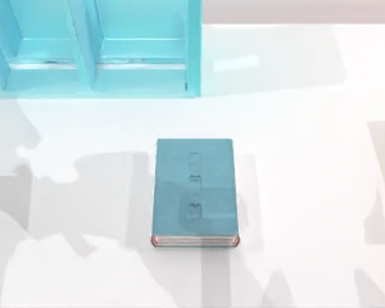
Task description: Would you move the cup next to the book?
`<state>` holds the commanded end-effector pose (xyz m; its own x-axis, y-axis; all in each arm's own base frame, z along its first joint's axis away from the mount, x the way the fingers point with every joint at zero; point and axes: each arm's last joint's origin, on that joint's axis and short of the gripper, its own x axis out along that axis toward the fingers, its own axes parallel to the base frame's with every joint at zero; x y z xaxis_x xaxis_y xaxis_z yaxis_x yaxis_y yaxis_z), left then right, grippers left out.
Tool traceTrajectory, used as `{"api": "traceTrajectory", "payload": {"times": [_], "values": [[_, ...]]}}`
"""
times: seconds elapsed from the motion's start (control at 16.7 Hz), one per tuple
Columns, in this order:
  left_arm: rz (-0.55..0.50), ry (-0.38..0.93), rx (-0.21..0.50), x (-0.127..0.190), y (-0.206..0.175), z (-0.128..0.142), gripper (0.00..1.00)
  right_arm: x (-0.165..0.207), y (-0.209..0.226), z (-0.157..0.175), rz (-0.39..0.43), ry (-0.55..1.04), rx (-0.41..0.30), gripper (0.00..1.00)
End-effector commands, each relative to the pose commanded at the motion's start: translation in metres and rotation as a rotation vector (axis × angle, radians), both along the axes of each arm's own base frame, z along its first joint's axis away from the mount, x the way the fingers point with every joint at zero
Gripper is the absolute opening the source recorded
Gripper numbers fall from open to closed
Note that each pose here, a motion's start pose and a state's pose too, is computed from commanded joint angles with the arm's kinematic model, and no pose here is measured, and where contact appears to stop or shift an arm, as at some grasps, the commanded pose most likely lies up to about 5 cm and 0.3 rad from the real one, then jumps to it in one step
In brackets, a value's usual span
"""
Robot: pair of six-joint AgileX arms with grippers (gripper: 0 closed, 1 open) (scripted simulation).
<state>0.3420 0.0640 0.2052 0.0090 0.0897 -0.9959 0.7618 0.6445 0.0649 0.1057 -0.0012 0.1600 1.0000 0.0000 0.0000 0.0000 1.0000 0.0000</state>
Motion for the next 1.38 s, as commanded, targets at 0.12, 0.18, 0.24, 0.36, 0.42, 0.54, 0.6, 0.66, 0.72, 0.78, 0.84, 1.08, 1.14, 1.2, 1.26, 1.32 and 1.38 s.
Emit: {"api": "traceTrajectory", "payload": {"times": [0.12, 0.18, 0.24, 0.36, 0.42, 0.54, 0.6, 0.66, 0.72, 0.78, 0.84, 1.08, 1.14, 1.2, 1.26, 1.32, 1.38], "values": [[0.144, -0.011, -0.006, 0.01, -0.037, 0.001, 0.0, 0.0, 0.0, 0.0, 0.0, 0.0, 0.0, 1.0], [0.212, -0.015, -0.01, 0.014, -0.056, 0.002, 0.0, 0.0, 0.0, 0.0, 0.0, 0.0, 0.0, 1.0], [0.277, -0.019, -0.015, 0.016, -0.075, 0.003, 0.0, 0.0, 0.0, 0.0, 0.0, 0.0, 0.0, 1.0], [0.394, -0.024, -0.029, 0.016, -0.111, 0.006, 0.0, 0.0, 0.0, 0.0, 0.0, 0.0, 0.0, 1.0], [0.447, -0.025, -0.037, 0.015, -0.128, 0.009, 0.0, 0.0, 0.0, 0.0, 0.0, 0.0, 0.0, 1.0], [0.541, -0.027, -0.055, 0.009, -0.16, 0.014, 0.0, 0.0, 0.0, 0.0, 0.0, 0.0, 0.0, 1.0], [0.584, -0.028, -0.065, 0.005, -0.175, 0.017, 0.0, 0.0, 0.0, 0.0, 0.0, 0.0, 0.0, 1.0], [0.624, -0.028, -0.075, 0.0, -0.188, 0.021, 0.0, 0.0, 0.0, 0.0, 0.0, 0.0, 0.0, 1.0], [0.662, -0.029, -0.086, -0.006, -0.2, 0.024, 0.0, 0.0, 0.0, 0.0, 0.0, 0.0, 0.0, 1.0], [0.698, -0.029, -0.097, -0.011, -0.21, 0.028, 0.0, 0.0, 0.0, 0.0, 0.0, 0.0, 0.0, 1.0], [0.73, -0.028, -0.108, -0.017, -0.219, 0.032, 0.0, 0.0, 0.0, 0.0, 0.0, 0.0, 0.0, 1.0], [0.823, -0.019, -0.136, -0.036, -0.243, 0.043, 0.0, 0.0, 0.0, 0.0, 0.0, 0.0, 0.0, 1.0], [0.835, -0.017, -0.14, -0.039, -0.246, 0.045, 0.0, 0.0, 0.0, 0.0, 0.0, 0.0, 0.0, 1.0], [0.843, -0.015, -0.143, -0.041, -0.248, 0.046, 0.0, 0.0, 0.0, 0.0, 0.0, 0.0, 0.0, 1.0], [0.846, -0.014, -0.144, -0.042, -0.249, 0.046, 0.0, 0.0, 0.0, 0.0, 0.0, 0.0, 0.0, 1.0], [0.847, -0.014, -0.145, -0.043, -0.249, 0.047, 0.0, 0.0, 0.0, 0.0, 0.0, 0.0, 0.0, 1.0], [0.847, -0.014, -0.145, -0.043, -0.249, 0.047, 0.0, 0.0, 0.0, 0.0, 0.0, 0.0, 0.0, 1.0]]}}
